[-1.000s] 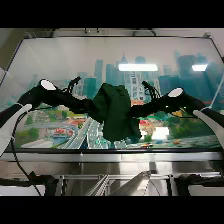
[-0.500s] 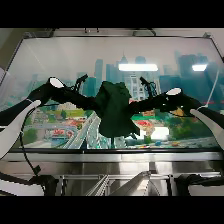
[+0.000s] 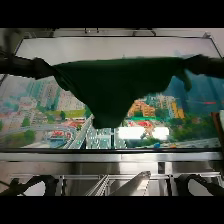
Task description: Fold the shirts.
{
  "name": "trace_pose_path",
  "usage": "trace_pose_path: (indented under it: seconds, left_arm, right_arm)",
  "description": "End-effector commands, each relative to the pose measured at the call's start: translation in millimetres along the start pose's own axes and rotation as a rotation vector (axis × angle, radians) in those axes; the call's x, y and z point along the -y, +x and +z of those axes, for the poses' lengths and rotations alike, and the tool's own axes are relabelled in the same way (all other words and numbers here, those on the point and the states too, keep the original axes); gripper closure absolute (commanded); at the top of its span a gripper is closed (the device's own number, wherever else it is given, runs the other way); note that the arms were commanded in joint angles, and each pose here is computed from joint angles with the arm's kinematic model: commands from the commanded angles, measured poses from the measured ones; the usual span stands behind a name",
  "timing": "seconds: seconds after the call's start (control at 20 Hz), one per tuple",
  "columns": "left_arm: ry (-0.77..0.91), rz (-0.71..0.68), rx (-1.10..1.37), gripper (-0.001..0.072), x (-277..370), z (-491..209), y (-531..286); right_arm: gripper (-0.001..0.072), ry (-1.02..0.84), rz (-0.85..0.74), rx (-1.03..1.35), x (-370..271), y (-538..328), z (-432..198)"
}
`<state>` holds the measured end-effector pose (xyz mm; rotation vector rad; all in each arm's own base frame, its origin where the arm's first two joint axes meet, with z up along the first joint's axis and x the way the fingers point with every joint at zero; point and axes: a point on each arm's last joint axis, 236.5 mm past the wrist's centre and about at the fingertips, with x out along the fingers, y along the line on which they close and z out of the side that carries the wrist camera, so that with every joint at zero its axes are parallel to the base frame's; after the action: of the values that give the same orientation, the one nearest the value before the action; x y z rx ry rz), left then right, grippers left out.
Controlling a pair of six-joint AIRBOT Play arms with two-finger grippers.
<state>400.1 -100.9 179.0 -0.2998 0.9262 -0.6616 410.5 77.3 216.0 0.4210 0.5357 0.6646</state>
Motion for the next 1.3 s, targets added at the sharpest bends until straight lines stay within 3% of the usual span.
trace_pose_path:
  seconds: [0.0,0.2,0.35,0.5,0.75,0.95,1.1,1.15,1.2,1.25]
  left_arm:
    - [0.077,0.007,0.107,0.0689,44,6,-63]
    - [0.203,0.027,0.179,0.0689,97,-7,-103]
    - [0.325,0.058,0.242,0.0687,123,-12,-125]
    - [0.283,0.038,0.190,0.0687,109,-17,-111]
    - [-0.009,-0.076,-0.101,0.0689,27,-67,-21]
    - [-0.177,-0.144,-0.281,0.0690,-29,-119,44]
    - [-0.241,-0.172,-0.349,0.0690,-59,-141,78]
    - [-0.258,-0.170,-0.355,0.0687,-70,-142,87]
    - [-0.272,-0.171,-0.361,0.0523,-78,-141,92]
    - [-0.278,-0.178,-0.372,0.0318,-83,-139,95]
  right_arm:
    - [0.0692,-0.137,-0.022,0.164,-61,-62,40]
    - [0.0692,-0.375,0.041,0.331,-151,-103,57]
    - [0.0692,-0.450,-0.049,0.447,-157,-123,78]
    - [0.0691,-0.363,-0.005,0.364,-125,-90,74]
    - [0.0691,-0.120,0.129,0.015,-45,46,2]
    - [0.0691,0.133,0.136,-0.220,39,137,-90]
    - [0.0691,0.242,0.074,-0.252,89,162,-122]
    - [0.0643,0.249,0.038,-0.234,101,165,-121]
    - [0.0395,0.243,0.022,-0.218,106,163,-116]
    - [0.0260,0.233,0.031,-0.208,106,158,-107]
